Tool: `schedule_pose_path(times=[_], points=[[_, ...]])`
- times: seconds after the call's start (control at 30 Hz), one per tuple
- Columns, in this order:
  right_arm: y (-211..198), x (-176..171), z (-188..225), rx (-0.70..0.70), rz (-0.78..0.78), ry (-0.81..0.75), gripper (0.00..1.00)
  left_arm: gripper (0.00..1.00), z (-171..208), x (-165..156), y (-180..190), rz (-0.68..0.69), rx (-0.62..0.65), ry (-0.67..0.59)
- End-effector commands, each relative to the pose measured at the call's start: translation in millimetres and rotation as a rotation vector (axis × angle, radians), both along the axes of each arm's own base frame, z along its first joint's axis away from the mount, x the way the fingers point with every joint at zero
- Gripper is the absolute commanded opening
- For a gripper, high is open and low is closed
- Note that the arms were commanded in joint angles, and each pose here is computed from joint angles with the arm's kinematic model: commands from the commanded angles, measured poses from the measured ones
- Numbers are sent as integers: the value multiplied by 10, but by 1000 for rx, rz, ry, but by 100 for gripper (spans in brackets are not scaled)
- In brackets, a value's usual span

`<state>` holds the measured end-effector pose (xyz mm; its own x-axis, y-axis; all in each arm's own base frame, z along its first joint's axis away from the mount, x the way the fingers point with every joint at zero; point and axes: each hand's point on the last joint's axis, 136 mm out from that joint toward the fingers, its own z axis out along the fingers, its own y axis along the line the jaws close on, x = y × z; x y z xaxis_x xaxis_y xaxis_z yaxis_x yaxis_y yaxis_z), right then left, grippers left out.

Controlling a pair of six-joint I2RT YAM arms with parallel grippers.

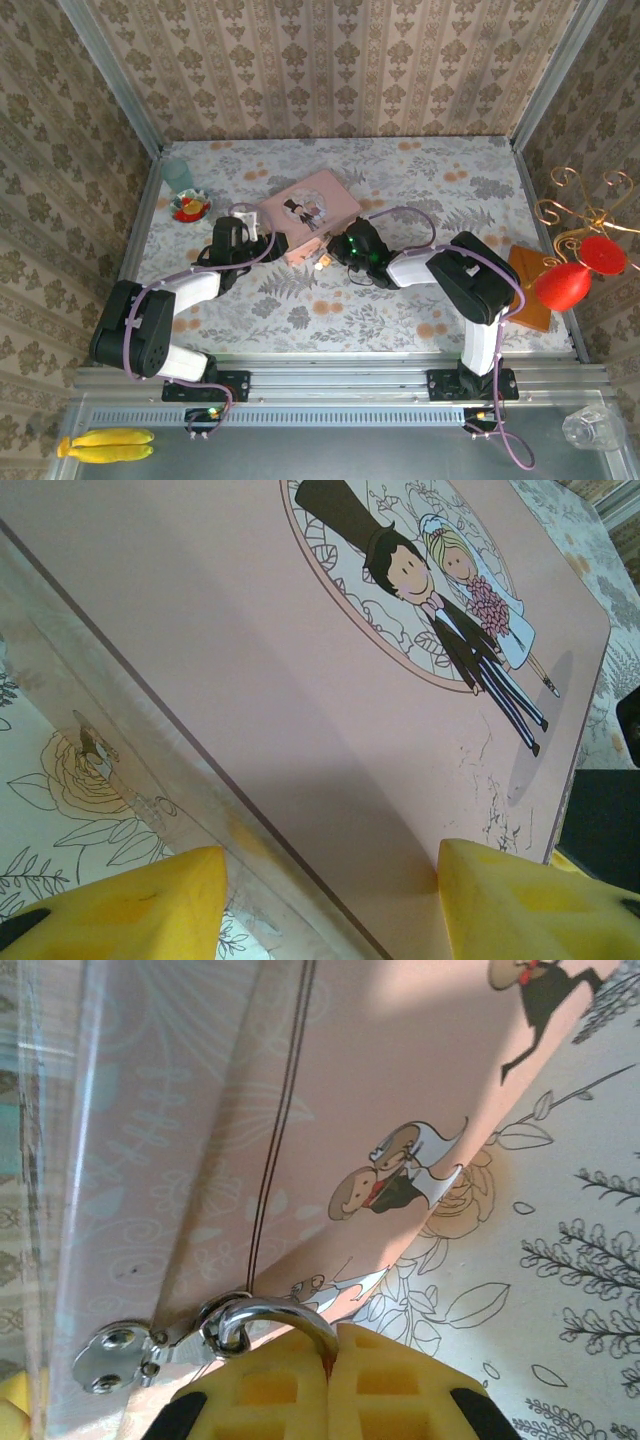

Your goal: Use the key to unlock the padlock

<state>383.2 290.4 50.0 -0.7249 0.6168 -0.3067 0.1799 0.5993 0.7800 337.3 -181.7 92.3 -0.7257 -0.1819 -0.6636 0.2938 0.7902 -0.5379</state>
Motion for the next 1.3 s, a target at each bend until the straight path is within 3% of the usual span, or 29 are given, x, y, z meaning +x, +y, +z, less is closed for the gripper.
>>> schedule_pose_path(times=[0.0,0.37,0.8,1.13,1.27], points=[[-164,164,261,41,-132,-69,0,58,-156,-75,64,10,31,73],[-223,181,276,133,-205,-70,0,58,-167,-81,80,16,40,81],[-410,191,347,90,-246,-59,0,58,-171,-80,96,21,46,82],[-496,220,402,53,-217,-74,0,58,-170,-84,83,14,43,80],[-387,202,520,1,-110,-96,0,59,-154,-84,115,31,46,69]])
